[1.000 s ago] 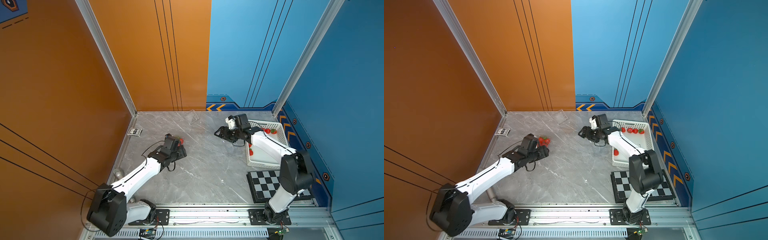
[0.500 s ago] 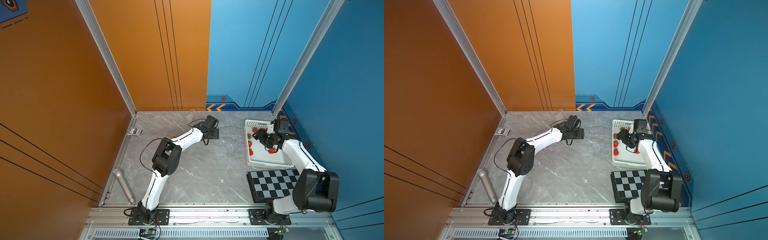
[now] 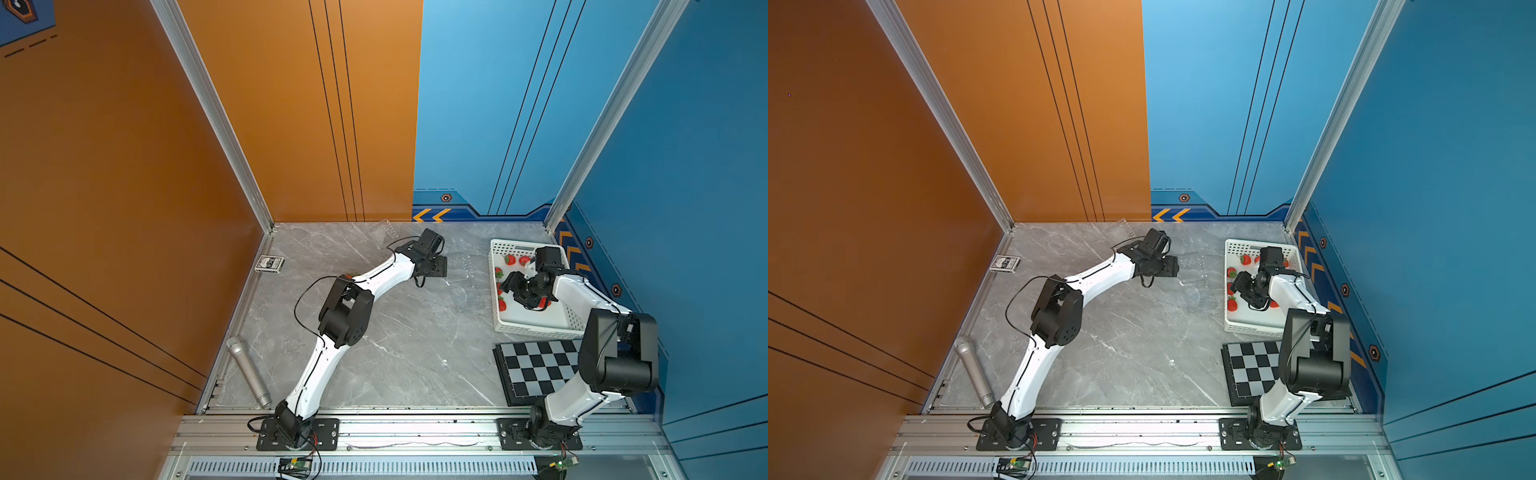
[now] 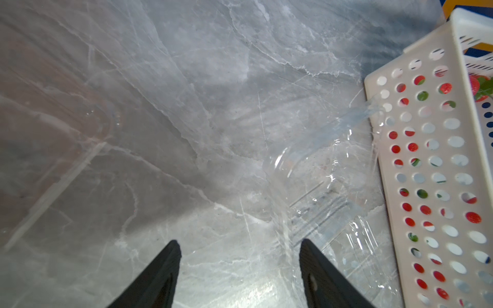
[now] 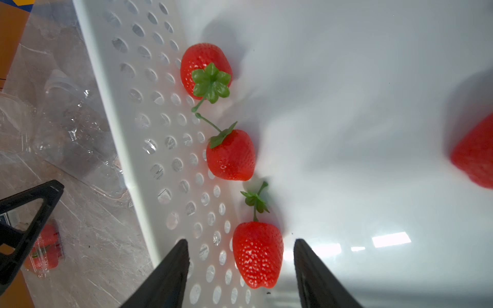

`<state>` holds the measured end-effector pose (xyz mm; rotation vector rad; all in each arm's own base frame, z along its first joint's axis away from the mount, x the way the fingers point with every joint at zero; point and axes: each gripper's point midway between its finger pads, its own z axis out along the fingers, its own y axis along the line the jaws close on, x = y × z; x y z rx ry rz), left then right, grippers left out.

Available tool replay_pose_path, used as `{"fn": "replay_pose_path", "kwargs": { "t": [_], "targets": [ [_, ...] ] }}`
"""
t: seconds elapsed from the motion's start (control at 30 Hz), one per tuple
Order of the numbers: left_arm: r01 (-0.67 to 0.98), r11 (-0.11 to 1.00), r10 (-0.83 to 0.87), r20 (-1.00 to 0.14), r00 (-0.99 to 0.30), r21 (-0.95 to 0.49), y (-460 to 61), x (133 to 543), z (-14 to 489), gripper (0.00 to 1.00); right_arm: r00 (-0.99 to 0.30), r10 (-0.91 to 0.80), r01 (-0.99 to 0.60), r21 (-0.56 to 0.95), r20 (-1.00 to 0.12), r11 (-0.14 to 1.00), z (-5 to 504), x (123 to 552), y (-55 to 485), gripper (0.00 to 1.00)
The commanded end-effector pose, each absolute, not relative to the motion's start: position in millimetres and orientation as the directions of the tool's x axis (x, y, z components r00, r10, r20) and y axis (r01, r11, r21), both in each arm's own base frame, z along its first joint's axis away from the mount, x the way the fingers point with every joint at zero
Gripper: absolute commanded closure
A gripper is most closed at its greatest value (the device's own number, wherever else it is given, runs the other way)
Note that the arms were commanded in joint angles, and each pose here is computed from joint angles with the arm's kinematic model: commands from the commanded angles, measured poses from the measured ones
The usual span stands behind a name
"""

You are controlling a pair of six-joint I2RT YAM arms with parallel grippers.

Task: Pack strawberries into containers
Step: Move the packing box to the center of the board.

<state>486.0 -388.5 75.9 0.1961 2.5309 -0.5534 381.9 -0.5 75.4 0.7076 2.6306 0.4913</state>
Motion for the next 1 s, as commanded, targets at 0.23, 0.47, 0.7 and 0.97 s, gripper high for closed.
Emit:
{"fn": "replay_pose_path", "kwargs": {
  "t": [0.23, 0.47, 0.7, 0.97],
  "targets": [
    [0.237, 0.888, 0.006, -0.506, -0.862, -0.393, -414, 494, 48, 0.28, -0.830, 0.508, 0.414, 0.354, -0.231, 0.839, 51, 377, -4, 0.36],
    [0.212, 0.894, -0.004, -0.480, -0.877, -0.395, -418, 499, 30, 0.39, -0.849, 0.481, 0.393, 0.348, -0.218, 0.851, 40, 386, 6, 0.38],
    [0.208, 0.904, 0.023, -0.441, -0.897, -0.374, -413, 487, 19, 0.64, -0.855, 0.454, 0.366, 0.327, -0.252, 0.871, 44, 404, 14, 0.38],
    [0.177, 0.925, 0.029, -0.404, -0.914, -0.335, -391, 467, 16, 0.78, -0.854, 0.442, 0.358, 0.306, -0.275, 0.882, 48, 416, 18, 0.39]
  ]
}}
